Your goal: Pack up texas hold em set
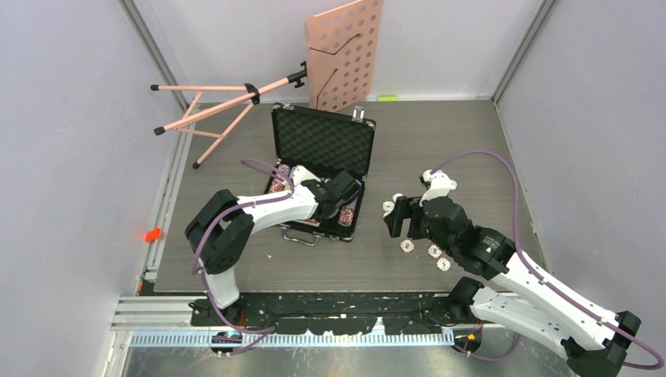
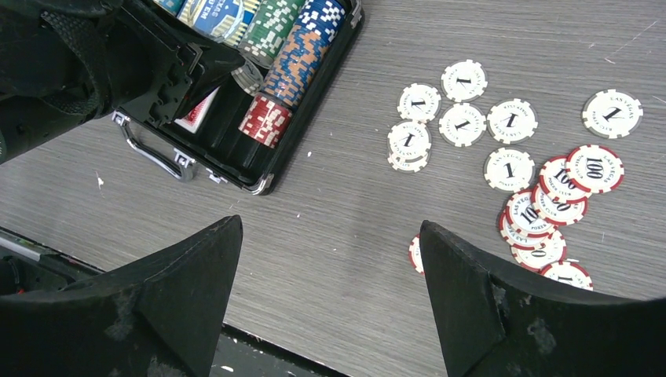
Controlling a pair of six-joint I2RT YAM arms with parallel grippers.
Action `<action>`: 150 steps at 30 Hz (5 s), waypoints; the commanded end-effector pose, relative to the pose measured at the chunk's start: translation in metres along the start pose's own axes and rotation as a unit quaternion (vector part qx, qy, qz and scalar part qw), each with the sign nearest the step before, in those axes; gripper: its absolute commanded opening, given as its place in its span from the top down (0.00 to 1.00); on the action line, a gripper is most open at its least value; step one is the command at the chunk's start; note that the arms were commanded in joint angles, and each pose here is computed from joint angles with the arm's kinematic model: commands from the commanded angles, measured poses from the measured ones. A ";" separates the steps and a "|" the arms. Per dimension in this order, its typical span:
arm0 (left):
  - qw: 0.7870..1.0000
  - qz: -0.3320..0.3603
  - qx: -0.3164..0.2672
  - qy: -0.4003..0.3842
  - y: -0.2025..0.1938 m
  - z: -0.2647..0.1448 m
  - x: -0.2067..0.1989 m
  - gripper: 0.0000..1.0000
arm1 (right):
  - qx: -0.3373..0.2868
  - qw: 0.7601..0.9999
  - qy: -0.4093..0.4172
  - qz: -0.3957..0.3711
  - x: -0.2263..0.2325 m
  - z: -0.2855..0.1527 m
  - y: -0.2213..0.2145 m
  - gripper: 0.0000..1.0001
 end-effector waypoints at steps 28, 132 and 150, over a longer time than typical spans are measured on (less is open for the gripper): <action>0.993 0.075 -0.026 -0.085 0.047 -0.051 -0.026 0.60 | 0.014 1.000 -0.025 0.012 -0.001 0.005 0.004 0.11; 0.838 0.429 -0.008 -0.338 0.114 -0.115 0.048 0.85 | 0.271 0.943 -0.181 0.072 -0.046 0.167 -0.077 0.32; 0.841 0.412 0.001 -0.351 0.110 -0.117 0.044 0.67 | 0.271 0.948 -0.154 0.066 -0.044 0.142 -0.067 0.62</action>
Point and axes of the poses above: each gripper's point midway between its finger pads, its own z axis out along the fingers, its own x axis along the line the jaws close on, y = z × x, the point moved 4 cm from there along -z, back along the fingers, and after that the axes turned 10 degrees about -z, right-handed, at the moved point
